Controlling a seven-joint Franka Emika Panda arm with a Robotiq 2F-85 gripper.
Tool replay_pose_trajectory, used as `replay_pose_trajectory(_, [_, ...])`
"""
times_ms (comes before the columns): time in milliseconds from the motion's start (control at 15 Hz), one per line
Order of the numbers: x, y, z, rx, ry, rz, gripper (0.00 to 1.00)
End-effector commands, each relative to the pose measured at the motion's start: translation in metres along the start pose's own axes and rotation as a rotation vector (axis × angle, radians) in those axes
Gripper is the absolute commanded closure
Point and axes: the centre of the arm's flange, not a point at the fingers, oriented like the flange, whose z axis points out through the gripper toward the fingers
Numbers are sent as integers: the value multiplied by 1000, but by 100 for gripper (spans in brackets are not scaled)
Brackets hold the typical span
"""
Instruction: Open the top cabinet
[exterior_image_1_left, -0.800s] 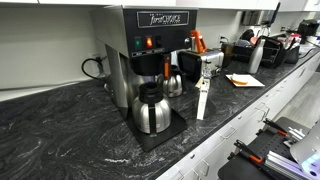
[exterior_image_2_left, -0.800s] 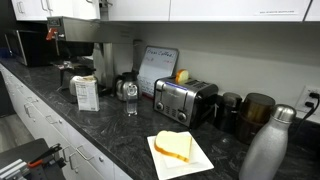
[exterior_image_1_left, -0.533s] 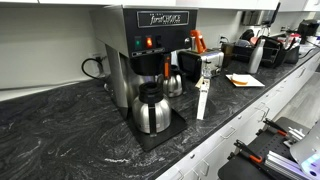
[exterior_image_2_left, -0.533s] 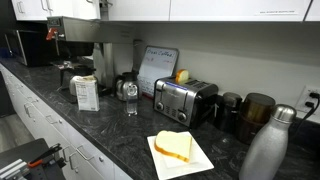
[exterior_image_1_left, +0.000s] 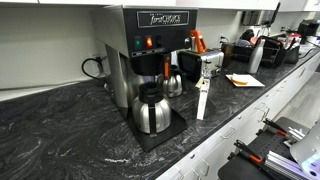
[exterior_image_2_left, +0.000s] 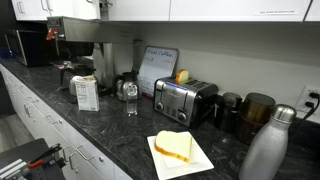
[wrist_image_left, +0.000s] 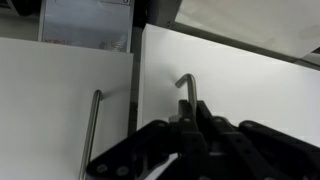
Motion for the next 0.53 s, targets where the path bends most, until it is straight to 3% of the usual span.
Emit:
replay_pose_trajectory(0, [0, 0, 0, 0, 0, 0, 90])
replay_pose_trajectory(333, [0, 0, 0, 0, 0, 0, 90])
replay_pose_trajectory(400, [0, 0, 0, 0, 0, 0, 98])
replay_pose_trajectory(467, [0, -4, -2, 8, 1, 2, 98])
